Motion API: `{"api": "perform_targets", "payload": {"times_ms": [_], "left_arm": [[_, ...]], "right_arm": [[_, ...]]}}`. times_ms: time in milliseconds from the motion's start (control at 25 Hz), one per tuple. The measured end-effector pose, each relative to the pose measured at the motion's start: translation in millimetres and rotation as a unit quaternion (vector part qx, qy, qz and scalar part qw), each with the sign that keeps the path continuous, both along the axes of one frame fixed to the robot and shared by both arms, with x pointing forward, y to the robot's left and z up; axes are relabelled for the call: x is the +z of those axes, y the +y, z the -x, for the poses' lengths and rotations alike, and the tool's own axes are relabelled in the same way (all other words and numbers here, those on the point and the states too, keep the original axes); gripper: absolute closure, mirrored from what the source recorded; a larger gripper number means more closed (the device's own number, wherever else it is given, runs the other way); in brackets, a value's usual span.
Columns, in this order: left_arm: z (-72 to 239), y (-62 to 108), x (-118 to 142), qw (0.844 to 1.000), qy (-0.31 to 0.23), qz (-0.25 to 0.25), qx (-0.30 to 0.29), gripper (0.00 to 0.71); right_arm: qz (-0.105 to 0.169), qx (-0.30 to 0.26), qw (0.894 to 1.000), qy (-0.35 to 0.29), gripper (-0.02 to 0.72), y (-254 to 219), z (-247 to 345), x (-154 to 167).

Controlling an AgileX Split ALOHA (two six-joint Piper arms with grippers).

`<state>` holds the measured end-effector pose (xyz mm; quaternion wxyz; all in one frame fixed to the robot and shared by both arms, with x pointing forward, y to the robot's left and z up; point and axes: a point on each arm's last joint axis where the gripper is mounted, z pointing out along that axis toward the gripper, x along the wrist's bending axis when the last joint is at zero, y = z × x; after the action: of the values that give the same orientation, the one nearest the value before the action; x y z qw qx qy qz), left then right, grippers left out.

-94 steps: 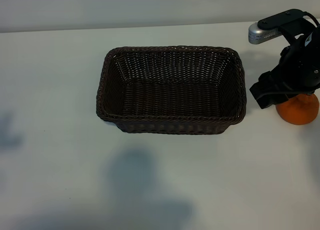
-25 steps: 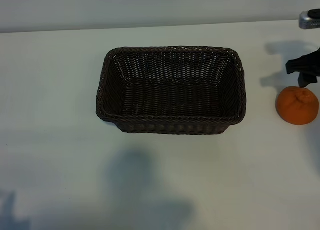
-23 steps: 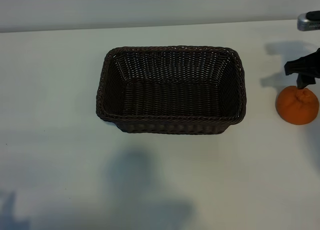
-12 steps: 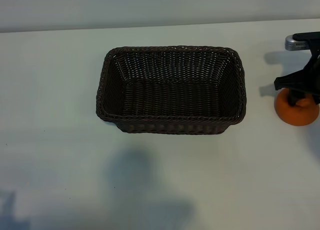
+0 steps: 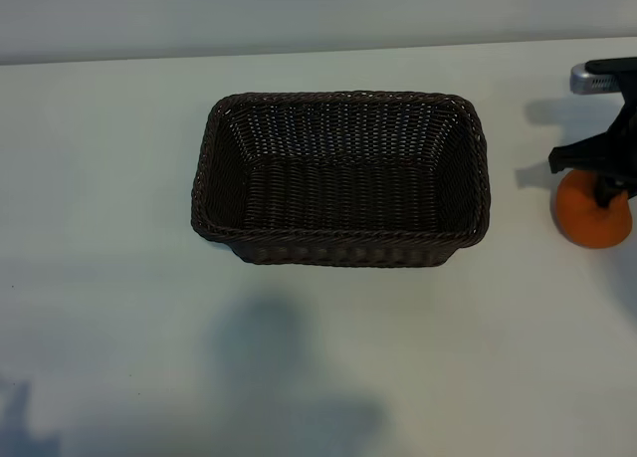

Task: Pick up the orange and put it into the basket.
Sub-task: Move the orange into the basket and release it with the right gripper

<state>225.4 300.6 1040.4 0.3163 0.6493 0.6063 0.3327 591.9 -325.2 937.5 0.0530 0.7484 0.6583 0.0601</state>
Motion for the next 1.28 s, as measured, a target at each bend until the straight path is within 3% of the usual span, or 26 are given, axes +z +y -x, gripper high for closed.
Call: {"api": "perform_targets", "payload": {"times_ms": [240, 440, 560, 760, 1000, 1280], "left_arm": [[0, 0.0, 0, 1.0, 0.0, 0.0, 0.0, 0.116], [0, 0.0, 0, 1.0, 0.0, 0.0, 0.0, 0.116], [0, 0.0, 0, 1.0, 0.0, 0.0, 0.0, 0.116], [0, 0.0, 0, 1.0, 0.0, -0.001, -0.001, 0.116], [0, 0.0, 0, 1.0, 0.0, -0.001, -0.001, 0.116], [0, 0.0, 0, 1.0, 0.0, -0.001, -0.001, 0.116]], "right_arm": [[0.001, 0.012, 1.0, -0.025, 0.614, 1, 5, 67], [-0.015, 0.011, 0.997, -0.069, 0.62, 5, 15, 128], [-0.022, 0.018, 0.997, -0.078, 0.62, 9, 17, 149], [-0.029, 0.072, 0.993, -0.093, 0.624, 41, 14, 163], [-0.048, 0.167, 0.98, -0.099, 0.624, 115, 9, 168], [-0.06, 0.223, 0.97, -0.074, 0.624, 182, -12, 142]]}}
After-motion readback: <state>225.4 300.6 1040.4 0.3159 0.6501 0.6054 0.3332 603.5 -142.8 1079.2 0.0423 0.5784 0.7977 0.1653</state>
